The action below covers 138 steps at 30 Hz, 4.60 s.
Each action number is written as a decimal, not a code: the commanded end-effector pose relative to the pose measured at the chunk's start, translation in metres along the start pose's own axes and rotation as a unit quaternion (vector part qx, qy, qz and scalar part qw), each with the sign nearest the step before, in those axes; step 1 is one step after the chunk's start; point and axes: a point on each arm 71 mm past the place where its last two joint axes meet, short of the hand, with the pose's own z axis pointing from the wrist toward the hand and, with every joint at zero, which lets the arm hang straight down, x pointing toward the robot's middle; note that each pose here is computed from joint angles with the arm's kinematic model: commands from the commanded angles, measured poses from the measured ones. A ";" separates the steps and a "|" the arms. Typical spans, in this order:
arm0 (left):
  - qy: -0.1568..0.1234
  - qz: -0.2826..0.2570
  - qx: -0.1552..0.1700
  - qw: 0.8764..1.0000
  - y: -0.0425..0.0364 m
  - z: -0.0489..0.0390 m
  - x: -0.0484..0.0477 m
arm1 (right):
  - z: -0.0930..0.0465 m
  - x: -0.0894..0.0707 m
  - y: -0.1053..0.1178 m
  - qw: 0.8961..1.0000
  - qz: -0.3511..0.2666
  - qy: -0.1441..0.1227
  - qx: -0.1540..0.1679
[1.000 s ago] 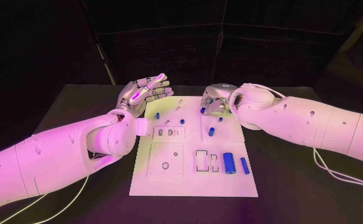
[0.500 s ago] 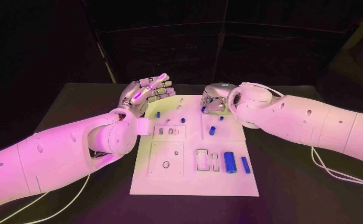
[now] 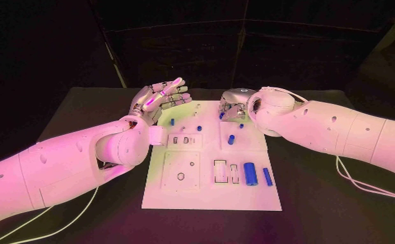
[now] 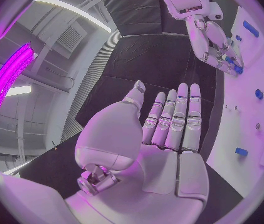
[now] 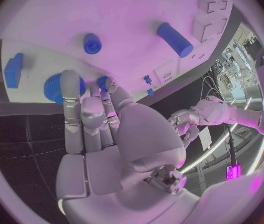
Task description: Assemble the parts on the task board
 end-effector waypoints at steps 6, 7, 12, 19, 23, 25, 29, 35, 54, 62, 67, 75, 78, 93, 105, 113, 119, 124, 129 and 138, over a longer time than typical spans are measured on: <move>0.009 -0.004 -0.001 1.000 -0.0007 0.0013 0.0012 | 0.002 0.000 -0.003 1.000 -0.005 0.012 0.003; 0.009 -0.004 -0.001 1.000 -0.0006 0.0014 0.0010 | 0.002 0.000 -0.003 1.000 -0.005 0.013 0.003; 0.009 -0.004 -0.001 1.000 -0.0006 0.0017 0.0006 | 0.003 0.000 -0.002 1.000 -0.004 0.008 0.000; 0.008 -0.004 -0.002 1.000 -0.0008 0.0014 0.0001 | 0.000 -0.007 0.004 0.999 0.015 -0.041 -0.019; 0.008 -0.004 -0.002 1.000 -0.0011 0.0013 0.0000 | -0.002 -0.012 0.006 0.996 0.025 -0.078 -0.018; 0.009 -0.004 -0.002 1.000 -0.0012 0.0013 0.0003 | -0.002 -0.015 0.006 0.995 0.031 -0.094 -0.015; 0.009 -0.004 -0.002 1.000 -0.0012 0.0015 0.0005 | -0.001 -0.016 0.006 0.994 0.035 -0.106 -0.013; 0.003 -0.001 0.002 1.000 -0.0018 0.0027 -0.0036 | 0.013 -0.020 0.005 0.990 0.055 -0.131 -0.007; -0.003 0.005 0.008 1.000 -0.0063 0.0051 -0.0062 | 0.044 -0.016 0.032 0.993 0.065 -0.098 -0.027; -0.003 0.005 0.009 1.000 -0.0069 0.0056 -0.0058 | 0.048 -0.014 0.037 0.993 0.065 -0.091 -0.024; -0.002 0.005 0.008 1.000 -0.0068 0.0058 -0.0051 | 0.050 -0.014 0.037 0.994 0.063 -0.088 -0.019; -0.001 0.004 0.008 1.000 -0.0069 0.0059 -0.0047 | 0.053 -0.013 0.039 0.995 0.061 -0.084 -0.014; 0.000 0.004 0.008 1.000 -0.0069 0.0061 -0.0041 | 0.055 -0.013 0.038 0.995 0.057 -0.083 -0.008; 0.002 0.003 0.007 1.000 -0.0070 0.0067 -0.0029 | 0.060 -0.012 0.041 0.996 0.045 -0.074 -0.002; 0.003 0.002 0.006 1.000 -0.0072 0.0068 -0.0031 | 0.056 -0.015 0.039 0.994 0.049 -0.097 -0.005; 0.002 0.003 0.005 1.000 -0.0083 0.0055 -0.0059 | 0.029 -0.022 0.018 0.985 0.081 -0.150 0.002; 0.000 0.003 0.006 1.000 -0.0093 0.0044 -0.0088 | -0.001 -0.025 -0.008 0.982 0.121 -0.142 0.028; 0.003 0.002 0.004 1.000 -0.0093 0.0043 -0.0097 | -0.017 -0.025 -0.030 0.984 0.127 -0.106 0.062; 0.007 -0.001 0.000 1.000 -0.0075 0.0059 -0.0085 | -0.021 -0.020 -0.050 0.985 0.126 -0.068 0.101; 0.009 -0.002 -0.005 1.000 -0.0053 0.0075 -0.0082 | -0.014 -0.015 -0.060 0.983 0.134 -0.032 0.123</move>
